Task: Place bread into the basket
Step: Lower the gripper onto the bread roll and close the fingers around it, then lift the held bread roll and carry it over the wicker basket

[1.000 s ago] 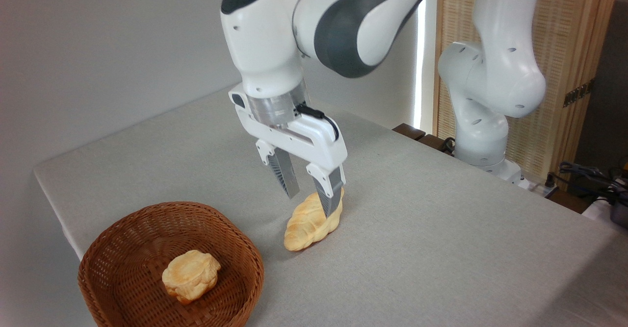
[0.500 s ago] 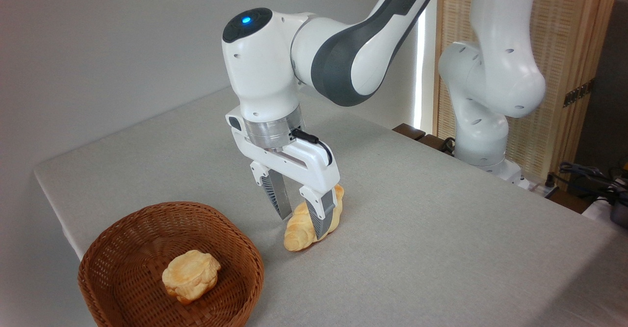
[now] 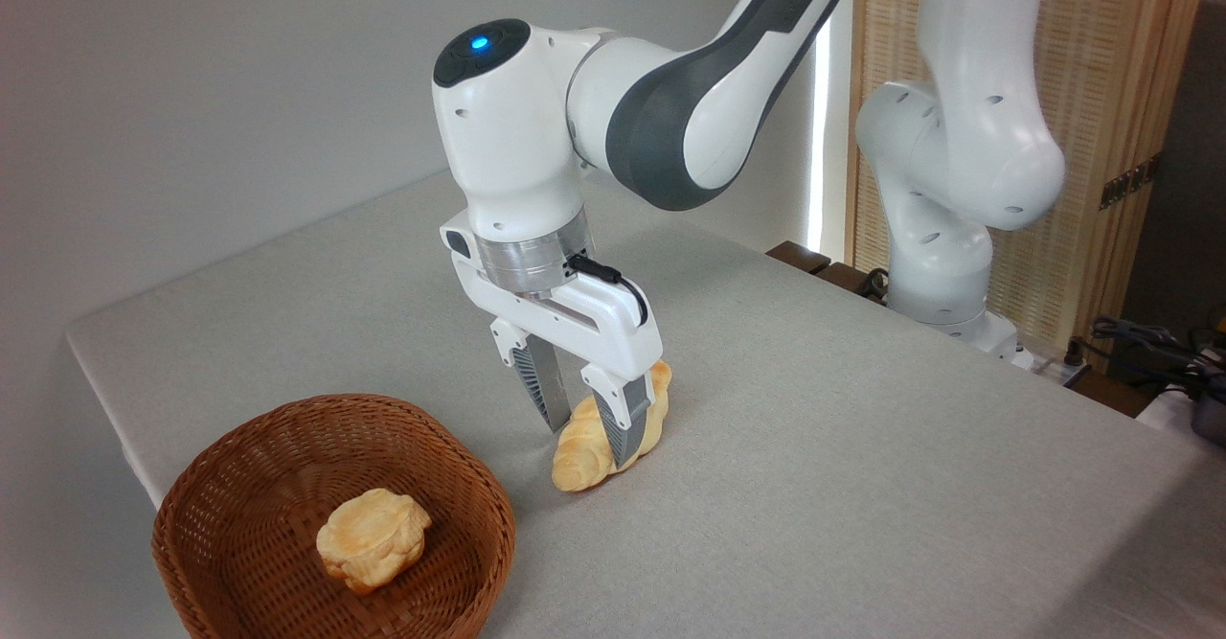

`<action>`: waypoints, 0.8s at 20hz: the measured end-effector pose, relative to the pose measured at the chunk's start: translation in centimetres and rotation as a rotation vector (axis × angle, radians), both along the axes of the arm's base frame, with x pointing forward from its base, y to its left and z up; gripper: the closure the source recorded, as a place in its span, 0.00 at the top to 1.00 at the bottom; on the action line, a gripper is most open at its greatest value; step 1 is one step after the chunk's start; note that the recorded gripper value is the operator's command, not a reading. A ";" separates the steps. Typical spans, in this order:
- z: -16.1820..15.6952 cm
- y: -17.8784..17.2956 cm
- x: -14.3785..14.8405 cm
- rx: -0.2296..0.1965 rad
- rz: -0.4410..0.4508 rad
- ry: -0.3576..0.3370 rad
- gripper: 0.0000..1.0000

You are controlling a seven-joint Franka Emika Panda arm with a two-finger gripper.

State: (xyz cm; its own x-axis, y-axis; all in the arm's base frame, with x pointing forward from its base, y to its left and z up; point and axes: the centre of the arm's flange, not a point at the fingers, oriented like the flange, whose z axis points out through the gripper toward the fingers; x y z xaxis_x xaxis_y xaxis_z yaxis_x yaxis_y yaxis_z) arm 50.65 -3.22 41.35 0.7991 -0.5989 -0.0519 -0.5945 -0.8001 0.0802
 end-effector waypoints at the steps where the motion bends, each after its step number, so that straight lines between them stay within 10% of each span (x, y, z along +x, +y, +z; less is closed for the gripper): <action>1: 0.0 0.0 0.0 0.000 0.000 0.000 0.41; 16: 0.2 0.0 0.1 0.000 -0.001 -0.005 0.41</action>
State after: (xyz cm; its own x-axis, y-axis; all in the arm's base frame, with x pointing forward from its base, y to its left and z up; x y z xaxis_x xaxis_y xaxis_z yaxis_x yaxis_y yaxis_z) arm 50.76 -3.25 41.58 0.7986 -0.5999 -0.0478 -0.5959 -0.7994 0.0769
